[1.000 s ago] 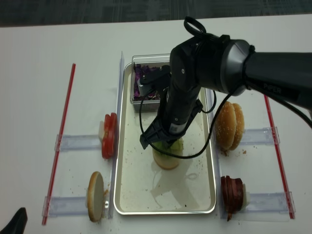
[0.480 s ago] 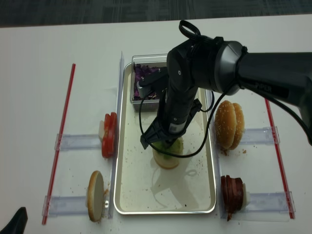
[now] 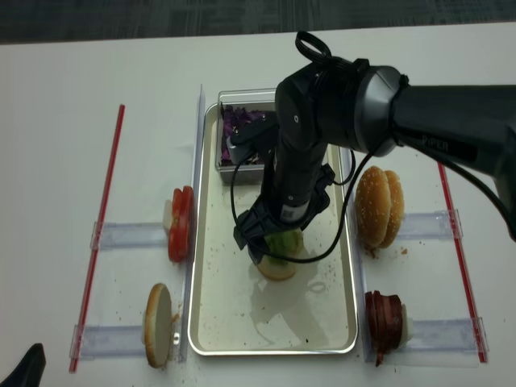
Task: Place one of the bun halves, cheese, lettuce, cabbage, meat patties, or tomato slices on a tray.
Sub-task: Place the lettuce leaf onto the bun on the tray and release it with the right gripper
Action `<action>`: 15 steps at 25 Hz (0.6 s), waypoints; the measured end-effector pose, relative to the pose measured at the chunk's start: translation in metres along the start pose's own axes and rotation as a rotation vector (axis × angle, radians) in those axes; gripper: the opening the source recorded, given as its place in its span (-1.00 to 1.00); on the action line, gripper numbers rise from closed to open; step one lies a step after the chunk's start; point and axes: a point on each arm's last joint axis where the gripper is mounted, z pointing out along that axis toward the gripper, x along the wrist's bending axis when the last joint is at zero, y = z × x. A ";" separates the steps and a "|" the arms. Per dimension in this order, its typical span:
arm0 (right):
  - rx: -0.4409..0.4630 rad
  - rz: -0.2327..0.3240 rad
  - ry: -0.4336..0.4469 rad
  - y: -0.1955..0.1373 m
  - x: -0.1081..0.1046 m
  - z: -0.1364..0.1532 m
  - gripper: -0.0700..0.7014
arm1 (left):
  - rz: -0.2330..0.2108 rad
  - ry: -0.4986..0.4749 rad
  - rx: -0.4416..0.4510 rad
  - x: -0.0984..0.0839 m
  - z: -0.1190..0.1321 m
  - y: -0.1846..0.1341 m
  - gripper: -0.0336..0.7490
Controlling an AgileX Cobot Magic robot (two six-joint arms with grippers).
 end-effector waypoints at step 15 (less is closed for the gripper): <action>-0.095 -0.040 -0.029 0.019 0.008 -0.044 0.97 | 0.000 0.000 0.000 0.000 0.000 0.000 0.61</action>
